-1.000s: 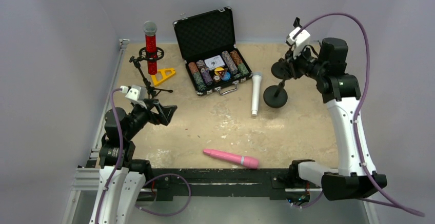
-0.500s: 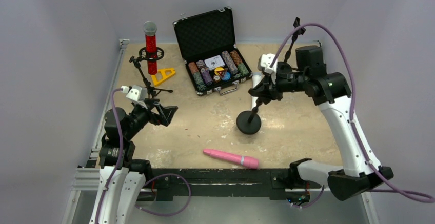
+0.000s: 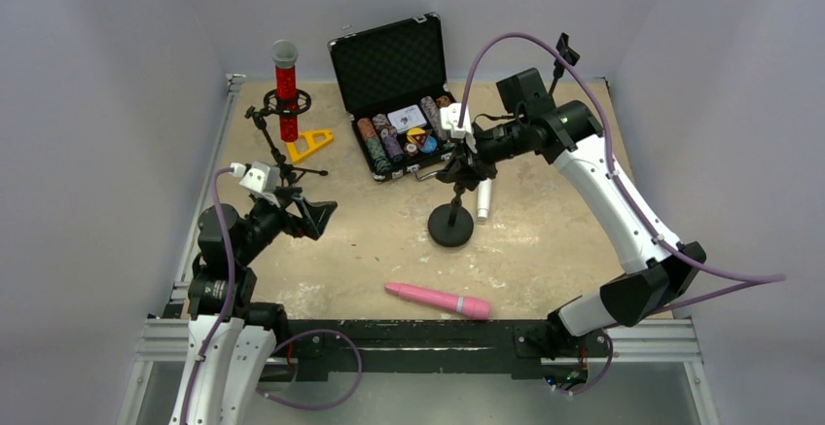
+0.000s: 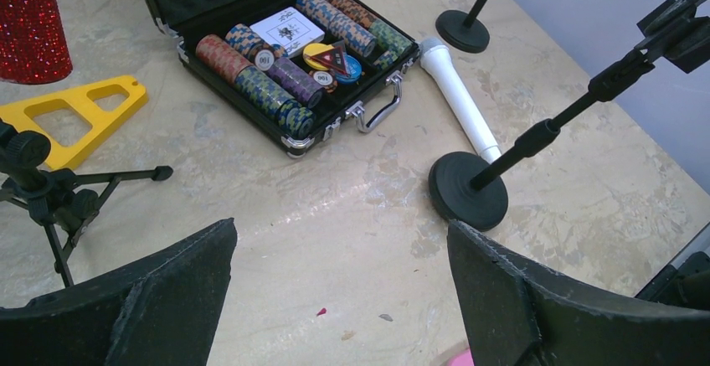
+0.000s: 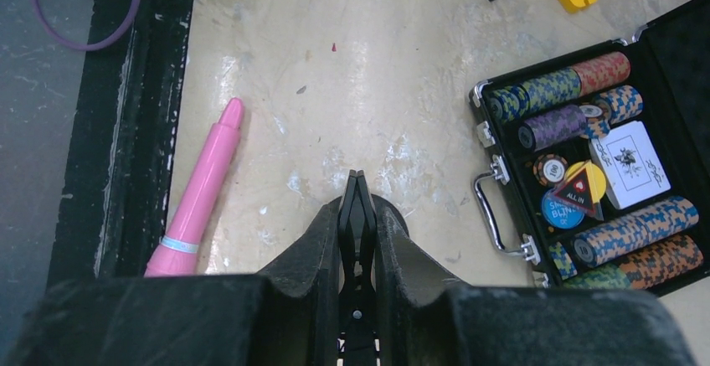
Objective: Attach the microphones to the stand
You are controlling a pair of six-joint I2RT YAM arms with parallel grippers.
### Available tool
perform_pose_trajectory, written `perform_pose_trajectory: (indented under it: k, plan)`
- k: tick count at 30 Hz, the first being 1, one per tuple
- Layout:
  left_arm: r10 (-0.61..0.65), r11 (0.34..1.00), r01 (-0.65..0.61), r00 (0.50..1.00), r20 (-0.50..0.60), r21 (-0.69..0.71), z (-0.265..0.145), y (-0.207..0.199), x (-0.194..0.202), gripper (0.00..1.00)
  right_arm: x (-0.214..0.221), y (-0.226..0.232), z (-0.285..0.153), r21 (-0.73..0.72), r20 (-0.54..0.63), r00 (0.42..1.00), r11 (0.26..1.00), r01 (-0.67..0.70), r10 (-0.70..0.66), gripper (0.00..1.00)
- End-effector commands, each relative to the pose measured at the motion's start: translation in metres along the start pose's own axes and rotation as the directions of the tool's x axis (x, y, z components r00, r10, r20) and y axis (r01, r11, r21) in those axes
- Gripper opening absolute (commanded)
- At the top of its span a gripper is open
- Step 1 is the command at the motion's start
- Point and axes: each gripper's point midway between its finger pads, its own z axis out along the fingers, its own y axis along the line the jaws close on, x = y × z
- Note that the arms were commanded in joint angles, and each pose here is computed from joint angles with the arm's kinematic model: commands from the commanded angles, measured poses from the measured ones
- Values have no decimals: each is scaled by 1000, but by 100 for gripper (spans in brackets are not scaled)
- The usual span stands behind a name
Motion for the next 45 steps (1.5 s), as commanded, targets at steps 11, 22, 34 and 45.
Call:
perform_pose_trajectory:
  k: [11, 22, 34, 45]
  plan:
    - [36, 994, -39, 999, 32, 105, 3, -17, -9, 99, -18, 5, -15, 48, 23, 1000, 999, -12, 11, 51]
    - [21, 930, -36, 999, 46, 365, 1, -58, -8, 98, -38, 58, -66, 106, 100, 994, 994, 37, -48, 68]
    - [76, 828, 42, 979, -187, 559, -3, -117, 44, 98, 60, 114, -41, 166, 248, 966, 986, 34, -75, 99]
    - [239, 783, 5, 921, -308, 622, -6, -142, 98, 96, 96, 105, -33, 200, 302, 953, 977, -70, 6, 99]
